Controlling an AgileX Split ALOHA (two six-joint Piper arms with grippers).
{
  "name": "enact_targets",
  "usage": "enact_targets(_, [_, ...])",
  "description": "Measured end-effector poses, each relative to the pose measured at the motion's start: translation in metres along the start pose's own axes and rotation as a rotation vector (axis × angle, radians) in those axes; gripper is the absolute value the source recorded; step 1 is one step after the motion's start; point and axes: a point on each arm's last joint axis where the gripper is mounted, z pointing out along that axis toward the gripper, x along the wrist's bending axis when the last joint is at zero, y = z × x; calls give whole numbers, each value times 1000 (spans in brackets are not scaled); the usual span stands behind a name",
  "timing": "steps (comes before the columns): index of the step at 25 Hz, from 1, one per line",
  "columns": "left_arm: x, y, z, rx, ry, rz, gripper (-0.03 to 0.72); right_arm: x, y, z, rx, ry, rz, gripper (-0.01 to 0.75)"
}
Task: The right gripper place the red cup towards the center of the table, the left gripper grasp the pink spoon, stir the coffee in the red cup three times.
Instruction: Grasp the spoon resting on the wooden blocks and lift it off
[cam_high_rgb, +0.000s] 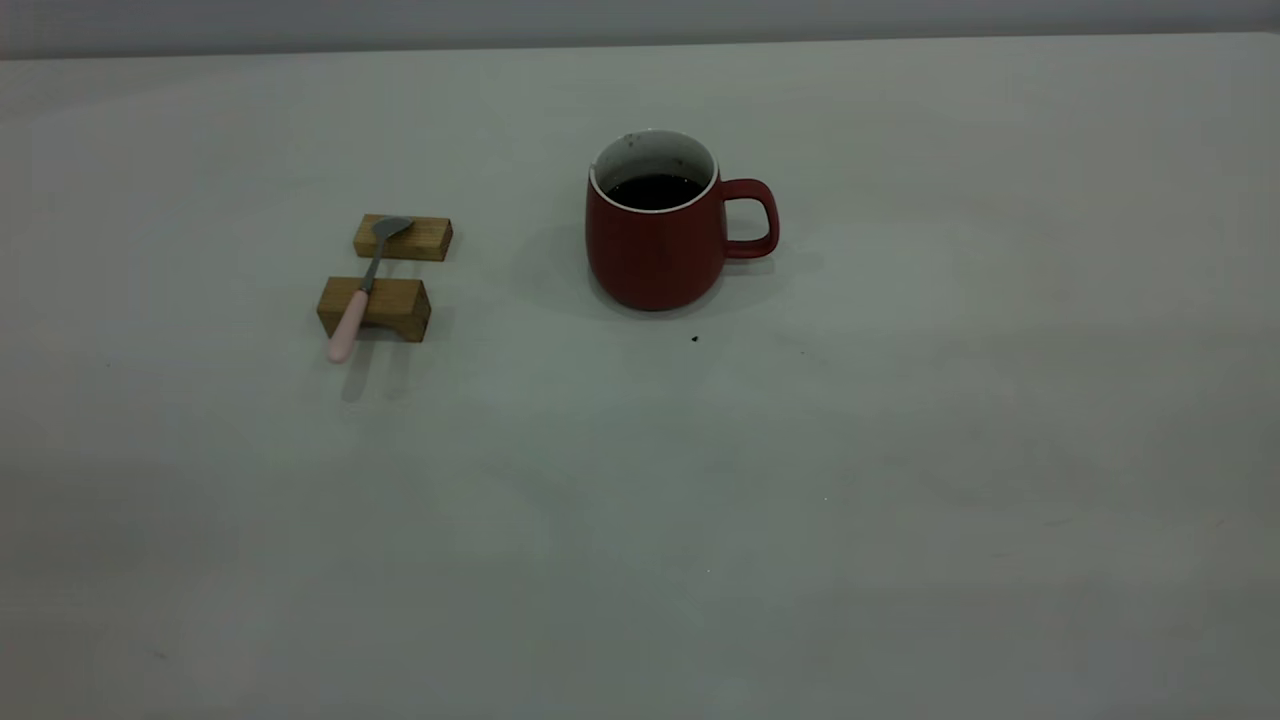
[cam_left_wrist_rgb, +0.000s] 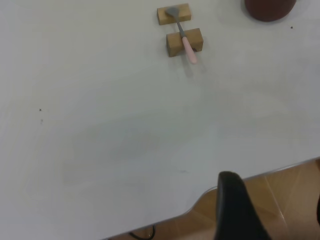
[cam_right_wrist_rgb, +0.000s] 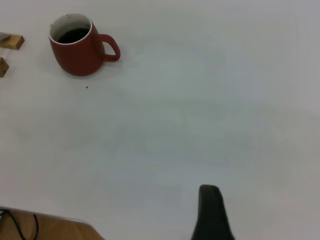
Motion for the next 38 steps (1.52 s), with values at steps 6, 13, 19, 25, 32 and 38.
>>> enact_targets(6, [0, 0, 0, 0, 0, 0, 463, 0, 0, 0, 1, 0, 0, 587])
enact_targets(13, [-1, 0, 0, -2, -10, -11, 463, 0, 0, 0, 1, 0, 0, 587])
enact_targets(19, [0, 12, -1, -91, -7, -83, 476, 0, 0, 0, 1, 0, 0, 586])
enact_targets(25, [13, 49, 26, -55, 1, -161, 546, 0, 0, 0, 1, 0, 1, 586])
enact_targets(32, [30, 85, 92, 258, -15, -257, 560, 0, 0, 0, 1, 0, 1, 586])
enact_targets(38, [47, 108, 170, 420, -9, -317, 560, 0, 0, 0, 1, 0, 1, 586])
